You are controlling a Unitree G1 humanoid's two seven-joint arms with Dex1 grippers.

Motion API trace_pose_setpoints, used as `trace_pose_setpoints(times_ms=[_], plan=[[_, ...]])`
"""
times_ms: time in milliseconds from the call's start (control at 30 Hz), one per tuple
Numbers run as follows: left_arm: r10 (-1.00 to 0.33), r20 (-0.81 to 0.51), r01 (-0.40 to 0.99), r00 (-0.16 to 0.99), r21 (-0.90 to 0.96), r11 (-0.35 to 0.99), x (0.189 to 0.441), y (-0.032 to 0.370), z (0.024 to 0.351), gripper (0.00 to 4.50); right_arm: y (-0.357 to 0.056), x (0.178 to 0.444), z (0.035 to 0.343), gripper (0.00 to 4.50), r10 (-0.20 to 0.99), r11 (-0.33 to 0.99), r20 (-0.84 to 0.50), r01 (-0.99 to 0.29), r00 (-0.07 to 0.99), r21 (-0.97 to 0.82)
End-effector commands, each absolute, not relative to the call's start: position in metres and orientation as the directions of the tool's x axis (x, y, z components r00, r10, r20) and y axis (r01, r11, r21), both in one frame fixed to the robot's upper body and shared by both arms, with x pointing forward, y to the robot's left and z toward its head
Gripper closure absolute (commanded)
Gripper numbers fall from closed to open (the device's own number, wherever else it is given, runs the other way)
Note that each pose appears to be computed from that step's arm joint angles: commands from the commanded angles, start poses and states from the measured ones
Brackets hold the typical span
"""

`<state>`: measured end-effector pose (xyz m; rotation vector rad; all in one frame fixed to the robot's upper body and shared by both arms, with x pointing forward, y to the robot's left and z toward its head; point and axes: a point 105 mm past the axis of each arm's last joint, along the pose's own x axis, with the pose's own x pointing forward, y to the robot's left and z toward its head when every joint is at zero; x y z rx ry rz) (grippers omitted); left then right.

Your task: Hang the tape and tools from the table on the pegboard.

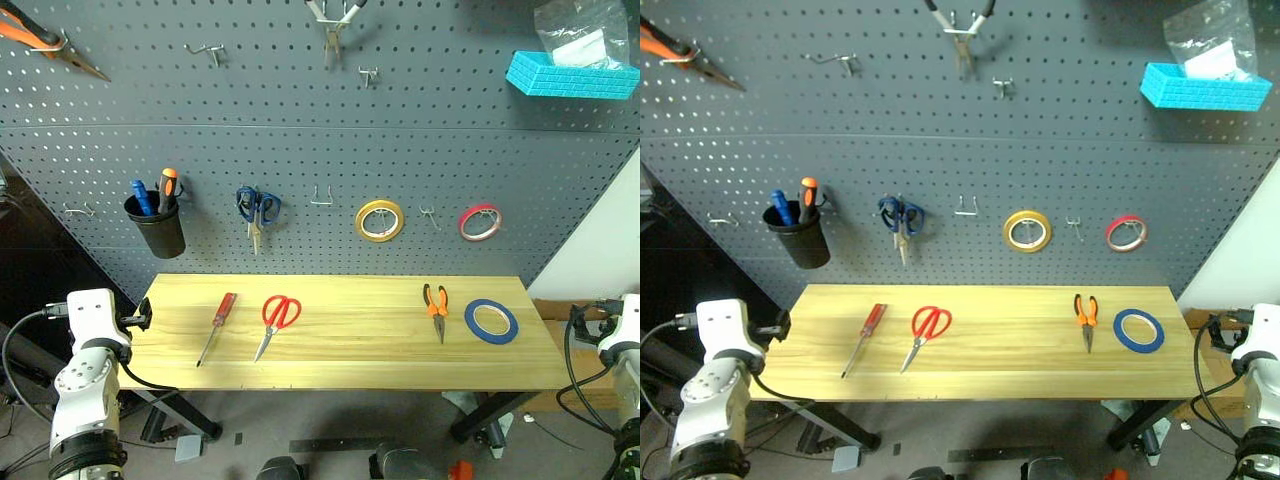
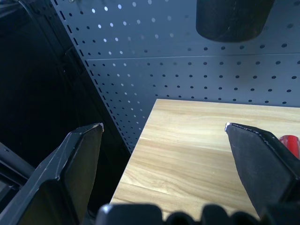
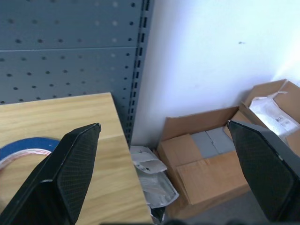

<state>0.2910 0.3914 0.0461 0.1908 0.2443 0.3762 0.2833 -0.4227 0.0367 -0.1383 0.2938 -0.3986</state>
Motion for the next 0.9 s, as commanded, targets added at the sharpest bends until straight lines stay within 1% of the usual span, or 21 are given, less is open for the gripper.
trace_pose_setpoints(times_ms=[33,133,233,267,333,400,500,533,600,700,800,833,900], plan=[[0.388,-0.127,-0.345,0.913,0.268,0.899,0.294,0.395,0.068,0.01,-0.428,0.29,0.061,0.0,-0.406,0.906,-0.168,0.372,0.898,-0.201],[0.388,-0.123,-0.348,0.914,0.26,0.901,0.294,0.394,0.068,0.01,-0.422,0.293,0.061,0.0,-0.381,0.915,-0.167,0.344,0.91,-0.211],[0.397,-0.124,-0.353,0.91,0.271,0.895,0.292,0.394,0.068,0.01,-0.408,0.299,0.059,0.0,-0.309,0.934,-0.181,0.262,0.934,-0.241],[0.406,-0.123,-0.361,0.906,0.279,0.89,0.29,0.394,0.067,0.01,-0.403,0.3,0.057,0.0,-0.288,0.945,-0.191,0.246,0.938,-0.217],[0.402,-0.139,-0.366,0.905,0.226,0.903,0.285,0.388,0.062,0.01,-0.382,0.307,0.057,0.0,-0.189,0.977,-0.204,0.162,0.961,-0.142],[0.398,-0.163,-0.361,0.903,0.215,0.908,0.279,0.383,0.058,0.01,-0.365,0.31,0.058,0.0,-0.117,0.988,-0.215,0.09,0.97,-0.129],[0.326,-0.188,-0.3,0.927,0.155,0.941,0.278,0.357,0.052,0.01,-0.328,0.308,0.057,0.0,0.035,0.99,-0.248,-0.067,0.968,-0.12],[0.3,-0.208,-0.278,0.931,0.126,0.952,0.278,0.349,0.049,0.01,-0.319,0.307,0.057,0.0,0.073,0.987,-0.26,-0.107,0.963,-0.119],[0.27,-0.234,-0.253,0.934,0.099,0.962,0.281,0.339,0.048,0.01,-0.306,0.304,0.058,0.0,0.112,0.982,-0.276,-0.148,0.955,-0.115],[0.112,-0.185,-0.108,0.976,0.032,0.994,0.299,0.306,0.062,0.01,-0.292,0.302,0.056,0.0,0.135,0.979,-0.306,-0.175,0.943,-0.109],[0.005,-0.181,0.011,0.983,0.088,0.996,0.311,0.281,0.072,0.01,-0.286,0.302,0.049,0.0,0.141,0.974,-0.358,-0.193,0.923,-0.115],[-0.053,-0.179,0.075,0.982,0.118,0.99,0.315,0.27,0.077,0.01,-0.284,0.301,0.046,0.0,0.141,0.972,-0.383,-0.202,0.913,-0.123],[-0.249,-0.189,0.284,0.95,0.186,0.941,0.318,0.236,0.086,0.01,-0.281,0.304,0.044,0.0,0.142,0.966,-0.411,-0.216,0.901,-0.139]])
